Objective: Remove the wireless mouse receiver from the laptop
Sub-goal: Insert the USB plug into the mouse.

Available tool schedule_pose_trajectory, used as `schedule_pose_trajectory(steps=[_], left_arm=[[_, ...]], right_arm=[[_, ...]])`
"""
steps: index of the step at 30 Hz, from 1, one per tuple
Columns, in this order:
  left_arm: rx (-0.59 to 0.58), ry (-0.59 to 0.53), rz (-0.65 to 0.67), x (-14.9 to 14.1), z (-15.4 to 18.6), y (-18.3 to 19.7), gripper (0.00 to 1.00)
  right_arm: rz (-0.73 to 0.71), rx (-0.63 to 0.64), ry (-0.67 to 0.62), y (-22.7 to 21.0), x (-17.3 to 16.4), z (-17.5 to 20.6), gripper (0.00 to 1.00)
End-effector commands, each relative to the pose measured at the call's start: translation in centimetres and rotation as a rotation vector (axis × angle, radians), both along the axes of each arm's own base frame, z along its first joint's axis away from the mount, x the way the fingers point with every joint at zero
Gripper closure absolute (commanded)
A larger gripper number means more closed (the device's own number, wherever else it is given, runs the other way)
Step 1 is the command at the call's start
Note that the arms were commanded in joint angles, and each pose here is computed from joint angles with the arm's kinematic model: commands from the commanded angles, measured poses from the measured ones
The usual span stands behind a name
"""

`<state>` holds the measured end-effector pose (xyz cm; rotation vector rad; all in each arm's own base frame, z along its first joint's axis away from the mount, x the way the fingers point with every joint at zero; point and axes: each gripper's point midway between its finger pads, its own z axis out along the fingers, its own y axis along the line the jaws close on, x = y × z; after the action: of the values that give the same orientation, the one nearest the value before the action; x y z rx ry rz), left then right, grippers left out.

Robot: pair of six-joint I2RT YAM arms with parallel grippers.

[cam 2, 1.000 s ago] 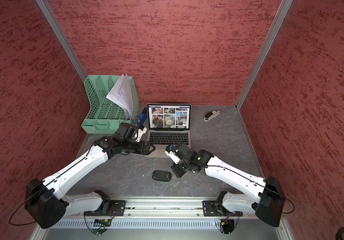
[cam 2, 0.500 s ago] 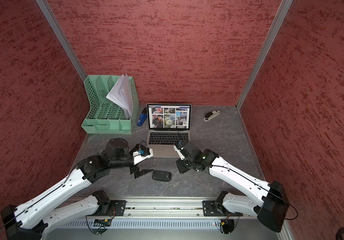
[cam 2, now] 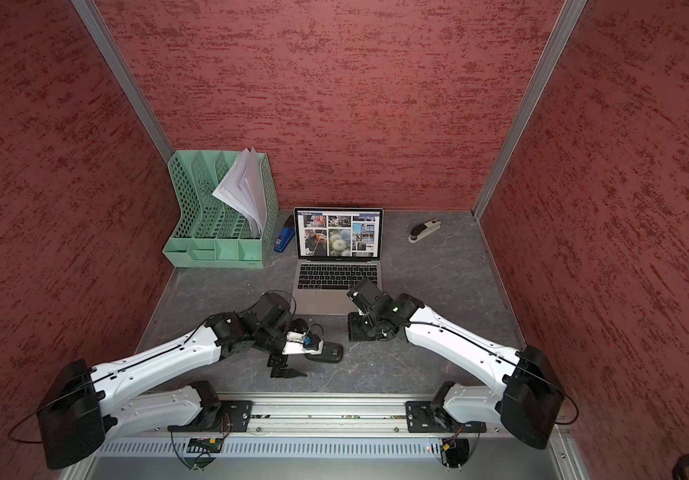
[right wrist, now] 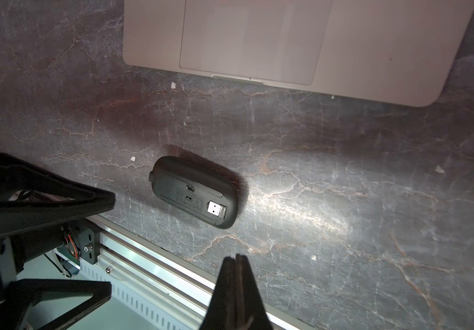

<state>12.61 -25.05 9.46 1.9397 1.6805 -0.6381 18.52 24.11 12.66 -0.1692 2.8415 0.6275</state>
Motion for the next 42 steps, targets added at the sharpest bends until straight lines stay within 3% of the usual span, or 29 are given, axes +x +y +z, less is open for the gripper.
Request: schedule_pose_trajectory(steps=[1,9,18,29,42], left_arm=[[-0.053,-0.044,-0.041,0.4,-0.5,-1.2,0.0],[-0.047,-0.185,0.001,3.7,-3.1,-2.5,0.0],[0.039,-0.133,-0.032,5.1,-4.6,-2.8,0.0],[0.132,-0.011,-0.084,3.2,-5.1,-1.6,0.0],[0.142,-0.074,-0.065,4.2,-6.0,-0.9,0.01]], right_arm=[[-0.022,0.029,-0.019,0.2,0.5,0.9,1.0],[-0.009,0.002,-0.047,-0.5,0.4,1.0,1.0],[0.001,-0.023,-0.062,-1.2,0.3,1.1,1.0],[-0.01,-0.038,-0.07,-2.5,0.2,1.3,1.0],[-0.004,-0.035,-0.059,-2.1,0.4,1.1,1.0]])
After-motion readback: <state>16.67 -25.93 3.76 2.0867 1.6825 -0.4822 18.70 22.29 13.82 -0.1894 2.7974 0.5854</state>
